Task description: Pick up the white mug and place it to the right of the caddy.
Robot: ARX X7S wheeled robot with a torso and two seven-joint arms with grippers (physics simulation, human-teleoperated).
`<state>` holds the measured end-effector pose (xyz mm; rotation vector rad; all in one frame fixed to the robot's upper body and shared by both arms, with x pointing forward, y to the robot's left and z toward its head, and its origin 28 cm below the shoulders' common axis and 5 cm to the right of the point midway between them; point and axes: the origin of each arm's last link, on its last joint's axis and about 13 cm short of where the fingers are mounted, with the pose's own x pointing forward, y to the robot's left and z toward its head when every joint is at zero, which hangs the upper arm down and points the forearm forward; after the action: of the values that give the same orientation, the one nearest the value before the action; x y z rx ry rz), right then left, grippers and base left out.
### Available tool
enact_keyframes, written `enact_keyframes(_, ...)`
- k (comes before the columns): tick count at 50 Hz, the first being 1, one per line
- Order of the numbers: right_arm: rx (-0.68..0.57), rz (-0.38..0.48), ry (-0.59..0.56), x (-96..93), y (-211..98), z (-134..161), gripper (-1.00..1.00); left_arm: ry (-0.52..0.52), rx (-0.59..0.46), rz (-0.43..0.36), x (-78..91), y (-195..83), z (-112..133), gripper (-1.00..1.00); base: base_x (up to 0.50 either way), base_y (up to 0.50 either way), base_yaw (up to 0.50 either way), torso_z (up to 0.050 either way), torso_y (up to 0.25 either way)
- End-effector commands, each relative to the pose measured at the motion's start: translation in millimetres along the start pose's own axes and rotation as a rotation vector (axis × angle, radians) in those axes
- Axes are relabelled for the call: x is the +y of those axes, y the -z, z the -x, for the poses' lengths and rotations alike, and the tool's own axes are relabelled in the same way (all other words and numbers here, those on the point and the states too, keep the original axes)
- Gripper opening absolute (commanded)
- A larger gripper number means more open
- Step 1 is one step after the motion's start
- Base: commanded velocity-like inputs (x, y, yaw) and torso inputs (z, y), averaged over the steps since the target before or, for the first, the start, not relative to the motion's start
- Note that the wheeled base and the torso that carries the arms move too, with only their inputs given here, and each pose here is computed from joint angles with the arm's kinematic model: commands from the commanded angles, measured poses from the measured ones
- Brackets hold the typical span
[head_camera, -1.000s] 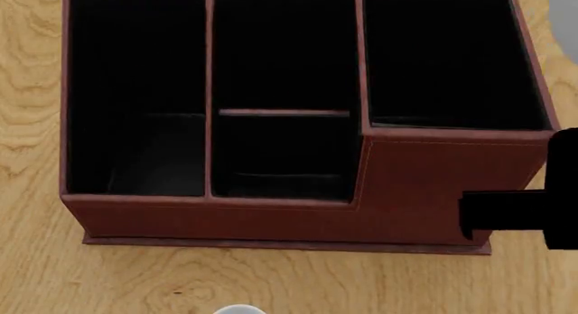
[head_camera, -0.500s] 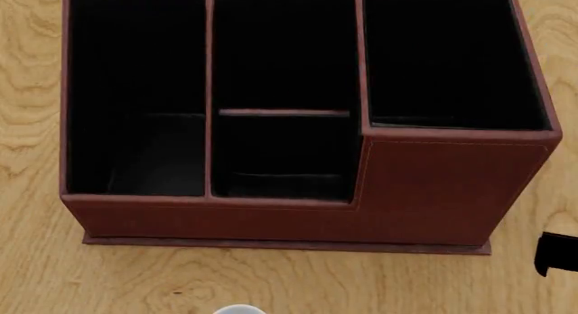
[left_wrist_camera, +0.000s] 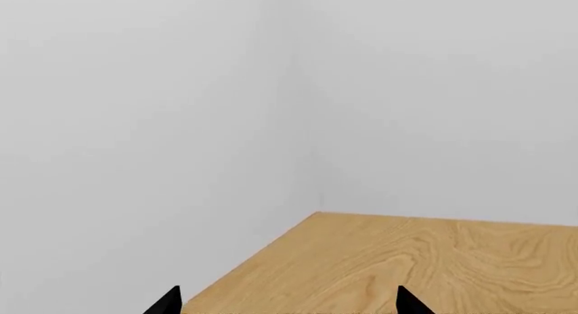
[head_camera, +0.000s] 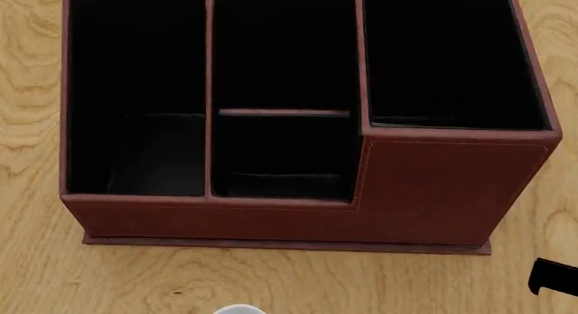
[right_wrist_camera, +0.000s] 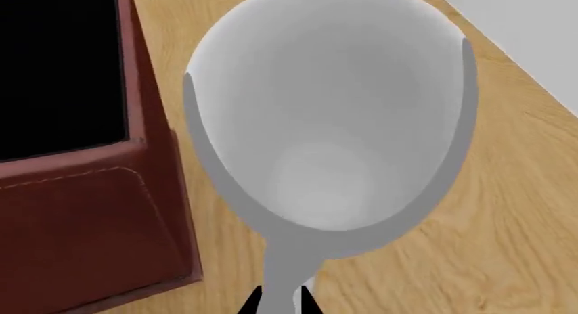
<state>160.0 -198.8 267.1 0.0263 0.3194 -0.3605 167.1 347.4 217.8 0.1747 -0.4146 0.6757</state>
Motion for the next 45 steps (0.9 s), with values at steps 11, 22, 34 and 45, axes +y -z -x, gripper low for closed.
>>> enact_keyframes(11, -0.031, -0.106, -0.012, -9.1, 7.7, -24.0, -1.0, 0.012, 0.007, -0.017, -4.2, 2.4, -0.3, 1.0, 0.0, 0.0, 0.0, 0.0, 0.001)
enact_keyframes(22, -0.005, -0.121, -0.015, -8.7, 12.7, -34.6, -1.0, 0.016, 0.005, -0.014, -5.7, 2.4, -1.0, 1.0, 0.0, 0.0, 0.0, 0.0, 0.0)
enact_keyframes(34, 0.027, -0.136, -0.023, -4.5, 18.4, -47.3, -1.0, 0.016, 0.012, -0.016, -6.0, 6.2, -1.2, 1.0, 0.0, 0.0, 0.0, 0.0, 0.001)
enact_keyframes(45, 0.036, -0.137, -0.024, -3.7, 19.9, -50.4, -1.0, 0.018, 0.015, -0.017, -6.9, 7.7, -1.0, 1.0, 0.0, 0.0, 0.0, 0.0, 0.001)
